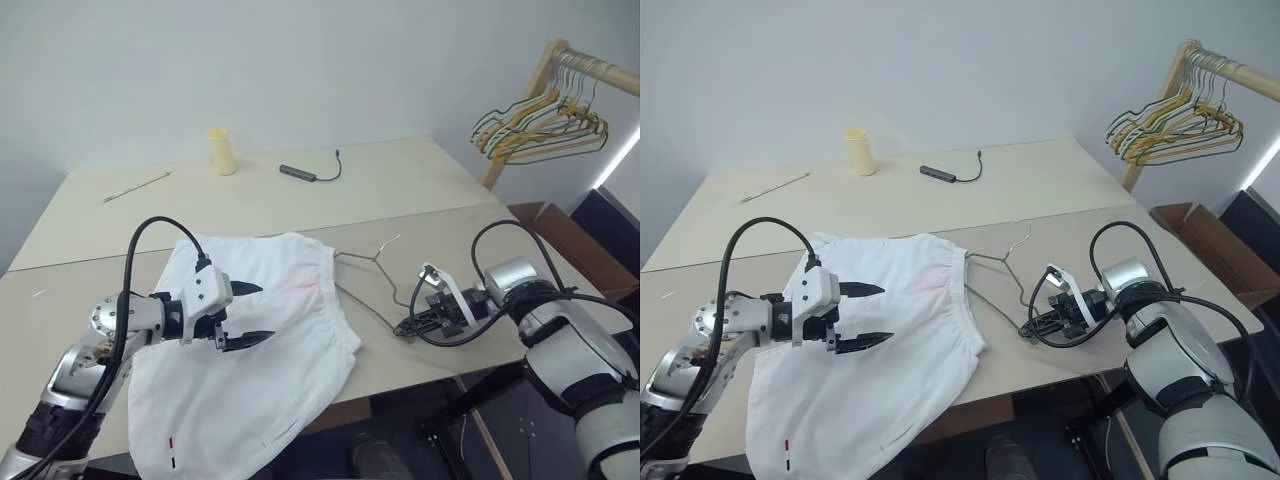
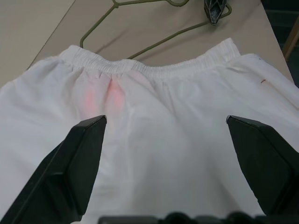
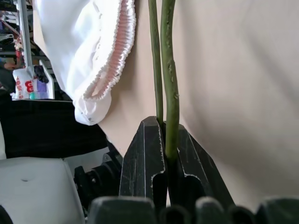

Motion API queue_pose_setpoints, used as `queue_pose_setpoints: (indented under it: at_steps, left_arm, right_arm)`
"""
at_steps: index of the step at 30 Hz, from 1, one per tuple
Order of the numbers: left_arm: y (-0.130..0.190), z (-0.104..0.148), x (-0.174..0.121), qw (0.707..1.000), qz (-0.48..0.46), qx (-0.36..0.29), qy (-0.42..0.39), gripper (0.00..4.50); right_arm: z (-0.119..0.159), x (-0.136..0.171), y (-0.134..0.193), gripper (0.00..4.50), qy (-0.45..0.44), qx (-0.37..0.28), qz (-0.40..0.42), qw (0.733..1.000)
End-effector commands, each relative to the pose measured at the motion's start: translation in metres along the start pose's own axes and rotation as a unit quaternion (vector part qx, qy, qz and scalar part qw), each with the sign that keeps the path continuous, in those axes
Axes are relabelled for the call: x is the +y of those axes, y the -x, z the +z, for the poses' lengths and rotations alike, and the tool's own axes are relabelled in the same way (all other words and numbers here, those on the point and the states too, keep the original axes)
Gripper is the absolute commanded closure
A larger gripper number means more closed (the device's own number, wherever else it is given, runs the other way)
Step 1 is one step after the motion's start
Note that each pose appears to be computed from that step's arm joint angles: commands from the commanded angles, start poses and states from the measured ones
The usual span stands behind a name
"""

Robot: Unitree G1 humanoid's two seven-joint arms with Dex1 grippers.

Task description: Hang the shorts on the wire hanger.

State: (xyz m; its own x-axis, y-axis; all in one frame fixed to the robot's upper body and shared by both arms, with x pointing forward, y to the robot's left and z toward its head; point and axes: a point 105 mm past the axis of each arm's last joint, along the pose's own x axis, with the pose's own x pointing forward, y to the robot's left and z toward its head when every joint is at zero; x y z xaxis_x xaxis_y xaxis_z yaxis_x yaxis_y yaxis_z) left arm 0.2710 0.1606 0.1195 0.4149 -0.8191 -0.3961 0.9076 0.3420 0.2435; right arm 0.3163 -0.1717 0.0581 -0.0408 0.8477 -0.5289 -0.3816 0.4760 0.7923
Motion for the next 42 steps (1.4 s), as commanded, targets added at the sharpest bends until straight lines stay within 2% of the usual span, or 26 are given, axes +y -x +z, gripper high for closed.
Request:
queue_pose_setpoints:
  at_steps: [1, 6, 11, 13, 16, 20, 23, 26, 32, 35, 42]
  left_arm:
    - [0.000, 0.010, 0.002, 1.000, 0.004, -0.009, -0.022, 0.03]
    - [-0.002, 0.012, 0.004, 1.000, 0.000, -0.012, -0.028, 0.03]
    - [0.001, 0.020, 0.018, 0.998, 0.021, -0.020, -0.050, 0.03]
    - [0.006, 0.033, 0.039, 0.994, 0.069, -0.041, -0.068, 0.03]
    - [0.023, 0.066, 0.078, 0.980, 0.156, -0.097, -0.080, 0.03]
    - [0.047, 0.088, 0.106, 0.970, 0.189, -0.114, -0.098, 0.03]
    - [0.058, 0.087, 0.115, 0.974, 0.167, -0.072, -0.133, 0.03]
    - [0.065, 0.076, 0.112, 0.982, 0.096, -0.014, -0.161, 0.03]
    - [0.072, 0.079, 0.102, 0.989, -0.031, 0.000, -0.144, 0.03]
    - [0.068, 0.076, 0.102, 0.988, -0.063, 0.019, -0.140, 0.03]
    - [0.051, 0.065, 0.094, 0.982, -0.113, 0.053, -0.144, 0.03]
  right_arm:
    - [0.018, 0.021, 0.009, 4.50, 0.056, -0.032, 0.048, 0.997]
    - [0.022, 0.039, 0.008, 4.50, 0.135, -0.016, 0.070, 0.988]
    - [0.018, 0.042, 0.003, 4.50, 0.239, 0.022, 0.046, 0.970]
    - [0.025, 0.049, 0.002, 4.50, 0.270, 0.005, 0.041, 0.962]
    - [0.034, 0.059, 0.000, 4.50, 0.314, -0.015, 0.027, 0.949]
    - [0.038, 0.064, -0.006, 4.50, 0.381, -0.018, -0.009, 0.925]
    - [0.041, 0.065, -0.013, 4.50, 0.436, -0.017, -0.042, 0.899]
    - [0.044, 0.070, -0.018, 4.50, 0.472, -0.014, -0.063, 0.879]
    - [0.046, 0.068, -0.026, 4.50, 0.532, 0.026, -0.117, 0.838]
    - [0.048, 0.076, -0.030, 4.50, 0.537, 0.022, -0.108, 0.836]
    - [0.051, 0.083, -0.035, 4.50, 0.569, 0.032, -0.123, 0.813]
